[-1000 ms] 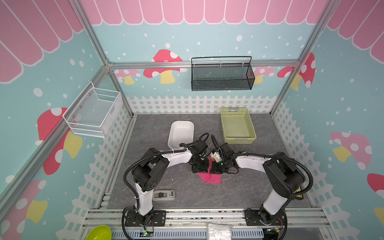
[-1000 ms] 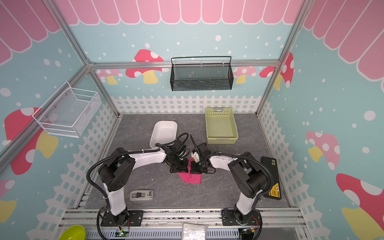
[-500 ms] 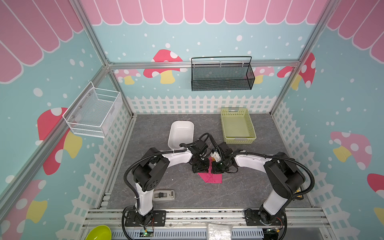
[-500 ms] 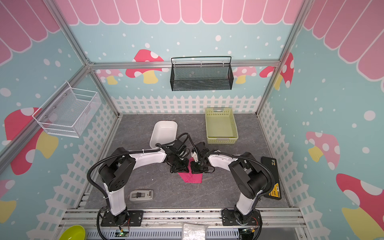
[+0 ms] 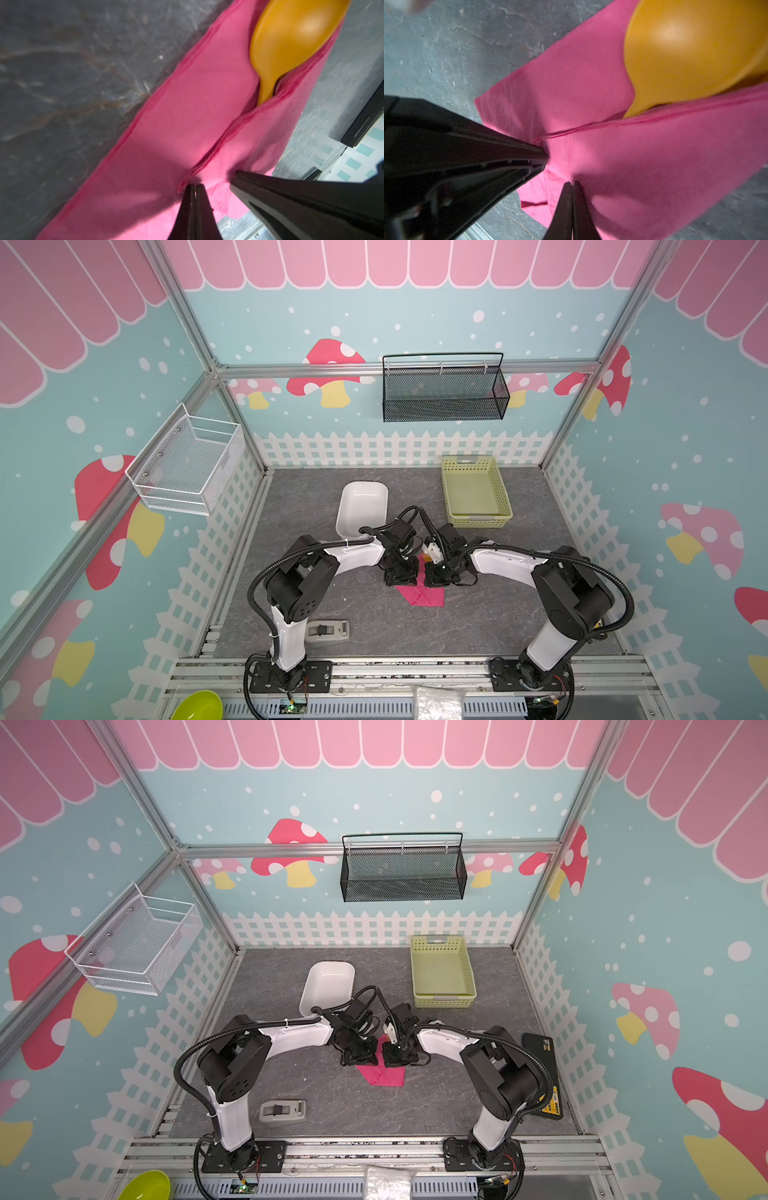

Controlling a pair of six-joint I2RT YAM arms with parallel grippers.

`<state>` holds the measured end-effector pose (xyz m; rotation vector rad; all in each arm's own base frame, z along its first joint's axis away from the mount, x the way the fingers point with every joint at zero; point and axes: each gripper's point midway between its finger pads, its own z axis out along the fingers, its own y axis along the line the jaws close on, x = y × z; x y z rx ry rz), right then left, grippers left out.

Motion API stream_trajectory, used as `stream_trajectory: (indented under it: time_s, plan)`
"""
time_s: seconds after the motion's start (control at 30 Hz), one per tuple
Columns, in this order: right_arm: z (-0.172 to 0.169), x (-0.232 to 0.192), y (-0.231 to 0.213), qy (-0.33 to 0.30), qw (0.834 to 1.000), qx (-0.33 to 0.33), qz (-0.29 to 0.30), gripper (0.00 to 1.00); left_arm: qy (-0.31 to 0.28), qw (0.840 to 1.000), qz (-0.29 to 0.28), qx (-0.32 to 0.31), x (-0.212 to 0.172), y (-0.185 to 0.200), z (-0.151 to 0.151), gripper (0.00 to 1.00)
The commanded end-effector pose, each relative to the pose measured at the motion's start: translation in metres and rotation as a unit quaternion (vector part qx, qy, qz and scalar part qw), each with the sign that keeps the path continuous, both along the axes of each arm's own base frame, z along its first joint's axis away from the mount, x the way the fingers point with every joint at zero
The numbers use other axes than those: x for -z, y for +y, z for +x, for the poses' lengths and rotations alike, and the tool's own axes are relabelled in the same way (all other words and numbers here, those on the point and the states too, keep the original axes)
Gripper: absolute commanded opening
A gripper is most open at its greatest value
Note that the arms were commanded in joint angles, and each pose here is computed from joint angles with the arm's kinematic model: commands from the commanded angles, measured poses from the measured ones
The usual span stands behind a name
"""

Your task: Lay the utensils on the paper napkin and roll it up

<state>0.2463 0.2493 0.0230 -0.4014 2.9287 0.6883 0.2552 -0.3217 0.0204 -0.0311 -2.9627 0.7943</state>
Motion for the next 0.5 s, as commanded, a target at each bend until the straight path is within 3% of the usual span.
stream_trajectory:
  time_s: [0.0,0.27,0.47]
  plan:
    - [-0.012,0.024,-0.017,0.022,0.999,-0.004,-0.045,0.07,0.020,0.999,0.047,-0.017,0.024,0.018,-0.004,0.03]
    - [-0.013,0.030,-0.019,0.028,0.998,-0.009,-0.053,0.07,0.019,0.999,0.047,-0.017,0.025,0.018,-0.004,0.03]
    - [-0.007,0.005,-0.002,0.013,1.000,-0.013,-0.003,0.07,0.020,0.998,0.048,-0.017,0.025,0.019,-0.005,0.03]
